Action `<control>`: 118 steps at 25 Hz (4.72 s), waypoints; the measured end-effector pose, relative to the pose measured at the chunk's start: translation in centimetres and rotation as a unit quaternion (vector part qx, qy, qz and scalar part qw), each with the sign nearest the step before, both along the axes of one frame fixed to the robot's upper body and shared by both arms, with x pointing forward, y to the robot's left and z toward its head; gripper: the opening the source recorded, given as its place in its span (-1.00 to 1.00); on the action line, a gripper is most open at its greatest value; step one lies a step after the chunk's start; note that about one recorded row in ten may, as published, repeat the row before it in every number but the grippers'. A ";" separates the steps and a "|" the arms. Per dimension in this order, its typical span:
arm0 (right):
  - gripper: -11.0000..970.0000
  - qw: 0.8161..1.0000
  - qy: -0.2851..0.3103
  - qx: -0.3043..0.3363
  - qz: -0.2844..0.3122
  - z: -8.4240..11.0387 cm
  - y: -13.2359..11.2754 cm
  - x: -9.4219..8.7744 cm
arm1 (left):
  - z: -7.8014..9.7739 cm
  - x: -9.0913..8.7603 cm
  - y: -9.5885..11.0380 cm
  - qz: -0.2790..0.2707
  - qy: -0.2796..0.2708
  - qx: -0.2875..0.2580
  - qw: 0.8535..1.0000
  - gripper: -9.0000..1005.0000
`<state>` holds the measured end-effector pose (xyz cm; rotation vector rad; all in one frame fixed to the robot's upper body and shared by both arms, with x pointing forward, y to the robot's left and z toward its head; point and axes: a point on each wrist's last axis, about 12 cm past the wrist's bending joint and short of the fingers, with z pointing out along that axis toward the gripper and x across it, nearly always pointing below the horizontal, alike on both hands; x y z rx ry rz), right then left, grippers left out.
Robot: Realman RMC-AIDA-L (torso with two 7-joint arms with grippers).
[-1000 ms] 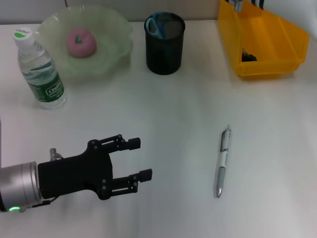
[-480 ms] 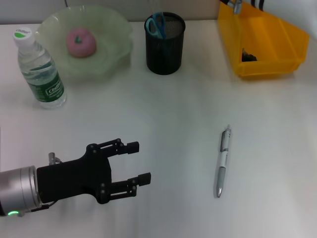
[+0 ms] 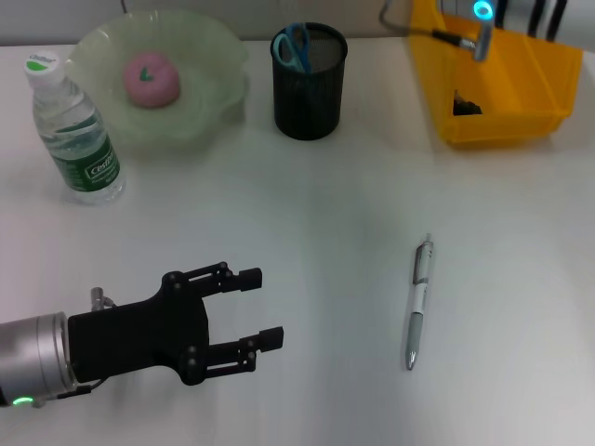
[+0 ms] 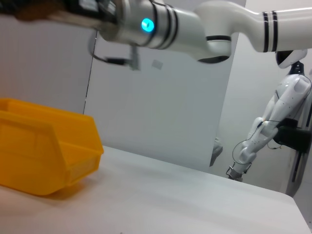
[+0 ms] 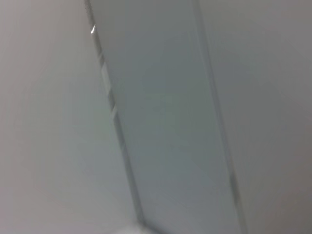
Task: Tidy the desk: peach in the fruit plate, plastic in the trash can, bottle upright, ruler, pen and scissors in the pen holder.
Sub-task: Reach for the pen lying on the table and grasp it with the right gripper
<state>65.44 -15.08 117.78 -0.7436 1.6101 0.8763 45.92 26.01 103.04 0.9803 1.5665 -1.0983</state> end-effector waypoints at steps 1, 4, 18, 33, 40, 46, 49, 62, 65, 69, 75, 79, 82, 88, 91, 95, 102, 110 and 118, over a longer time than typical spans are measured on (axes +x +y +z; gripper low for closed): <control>0.62 1.000 0.014 -0.016 0.016 0.3 -0.1 -0.6 | 0.0 0.0 0.0 -0.001 0.000 0.000 1.000 0.48; 0.69 0.993 0.064 -0.079 0.055 0.5 -0.7 -2.1 | -0.1 -0.1 -0.1 -0.004 0.002 0.002 1.000 0.48; 0.67 0.879 0.292 -0.370 0.068 1.3 -1.8 -5.3 | 0.0 -0.1 -0.1 -0.010 0.002 0.000 1.000 0.48; 0.64 0.793 0.377 -0.476 0.059 -1.1 0.0 -5.3 | 0.1 -0.1 -0.2 -0.010 0.005 -0.001 1.000 0.48; 0.63 0.771 0.375 -0.512 0.047 -2.2 1.4 -5.3 | 0.1 0.0 -0.3 -0.011 0.005 -0.003 1.000 0.48; 0.62 0.759 0.388 -0.522 0.040 -2.8 2.1 -5.1 | 0.1 0.0 -0.3 -0.012 0.006 -0.005 1.000 0.48; 0.62 0.753 0.393 -0.526 0.039 -3.0 2.4 -5.1 | 0.2 0.0 -0.3 -0.012 0.006 -0.005 1.000 0.48; 0.60 0.744 0.392 -0.541 0.039 -4.0 3.7 -5.2 | 0.3 -0.1 -0.4 -0.017 0.005 -0.010 1.000 0.48; 0.60 0.744 0.388 -0.542 0.036 -4.3 3.9 -5.2 | 0.3 -0.1 -0.4 -0.018 0.004 -0.011 1.000 0.48; 0.59 0.746 0.384 -0.544 0.037 -4.5 4.2 -5.2 | 0.4 -0.2 -0.4 -0.022 0.004 -0.016 1.000 0.48; 0.58 0.743 0.380 -0.550 0.036 -4.9 4.4 -5.4 | 0.5 -0.3 -0.4 -0.025 0.002 -0.019 0.999 0.48; 0.57 0.743 0.375 -0.553 0.034 -4.9 4.6 -5.4 | 0.5 -0.3 -0.4 -0.026 0.002 -0.020 0.999 0.48; 0.57 0.741 0.372 -0.558 0.033 -5.0 4.6 -5.4 | 0.6 -0.3 -0.4 -0.027 0.002 -0.022 0.999 0.48; 0.56 0.740 0.366 -0.564 0.033 -5.1 4.7 -5.4 | 0.6 -0.3 -0.4 -0.028 0.001 -0.022 0.999 0.48; 0.55 0.738 0.363 -0.568 0.039 -5.2 4.9 -5.7 | 0.6 -0.3 -0.4 -0.028 0.002 -0.022 0.999 0.48; 0.55 0.737 0.360 -0.570 0.043 -5.3 5.1 -5.8 | 0.6 -0.3 -0.3 -0.028 0.001 -0.022 0.999 0.48; 0.54 0.738 0.360 -0.570 0.042 -5.3 5.1 -5.8 | 0.7 -0.3 -0.4 -0.029 0.001 -0.023 0.999 0.48; 0.52 0.738 0.361 -0.568 0.040 -5.4 5.1 -5.8 | 0.7 -0.4 -0.3 -0.031 0.001 -0.025 0.999 0.48; 0.51 0.731 0.355 -0.581 0.041 -5.7 5.3 -6.1 | 0.7 -0.5 -0.2 -0.034 0.001 -0.027 0.999 0.48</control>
